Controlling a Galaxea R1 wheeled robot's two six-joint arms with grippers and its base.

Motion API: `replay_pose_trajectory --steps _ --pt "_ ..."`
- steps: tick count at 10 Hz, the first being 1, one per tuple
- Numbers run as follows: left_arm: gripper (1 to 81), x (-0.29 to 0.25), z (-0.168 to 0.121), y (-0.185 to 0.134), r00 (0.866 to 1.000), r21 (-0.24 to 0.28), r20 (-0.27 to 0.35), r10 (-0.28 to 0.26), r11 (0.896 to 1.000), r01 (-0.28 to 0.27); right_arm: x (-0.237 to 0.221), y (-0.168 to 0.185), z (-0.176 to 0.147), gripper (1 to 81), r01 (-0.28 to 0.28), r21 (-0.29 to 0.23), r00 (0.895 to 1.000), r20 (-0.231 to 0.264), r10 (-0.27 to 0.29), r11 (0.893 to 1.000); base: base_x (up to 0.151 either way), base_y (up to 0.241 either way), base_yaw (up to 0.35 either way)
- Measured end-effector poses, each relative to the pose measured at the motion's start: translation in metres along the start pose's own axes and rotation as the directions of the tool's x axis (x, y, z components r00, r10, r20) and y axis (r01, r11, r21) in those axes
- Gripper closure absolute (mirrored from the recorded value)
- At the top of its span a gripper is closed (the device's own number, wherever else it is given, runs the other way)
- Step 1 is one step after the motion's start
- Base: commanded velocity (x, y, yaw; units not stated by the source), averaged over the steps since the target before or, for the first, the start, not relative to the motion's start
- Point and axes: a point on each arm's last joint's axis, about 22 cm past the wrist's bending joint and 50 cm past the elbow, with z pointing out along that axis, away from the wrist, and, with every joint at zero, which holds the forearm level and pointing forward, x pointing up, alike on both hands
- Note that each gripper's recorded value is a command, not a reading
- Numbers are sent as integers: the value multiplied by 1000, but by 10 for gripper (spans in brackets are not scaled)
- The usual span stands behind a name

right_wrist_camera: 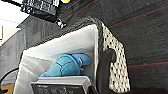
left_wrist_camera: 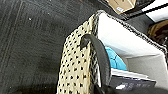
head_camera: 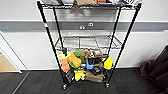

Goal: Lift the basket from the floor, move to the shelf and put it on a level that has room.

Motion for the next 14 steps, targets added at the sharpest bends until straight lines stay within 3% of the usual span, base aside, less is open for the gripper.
replay_pose_trajectory --steps 2,6,9,14 --pt "811 -3 -9 5 1000 0 -1 1 1000 -1 -4 -6 -8 811 2 2 1000 1 -2 1000 0 0 0" --pt "811 22 -52 47 995 -24 -81 59 998 -61 8 -42 -47 811 46 27 997 -65 -45 999 0 0 0" --pt "811 12 -82 67 991 -30 -105 85 996 -89 4 -62 -77 811 74 37 993 -97 -70 997 0 0 0" --pt "811 -42 -92 53 993 -23 -108 50 998 -53 -47 -48 -91 811 42 33 995 -91 -39 999 0 0 0"
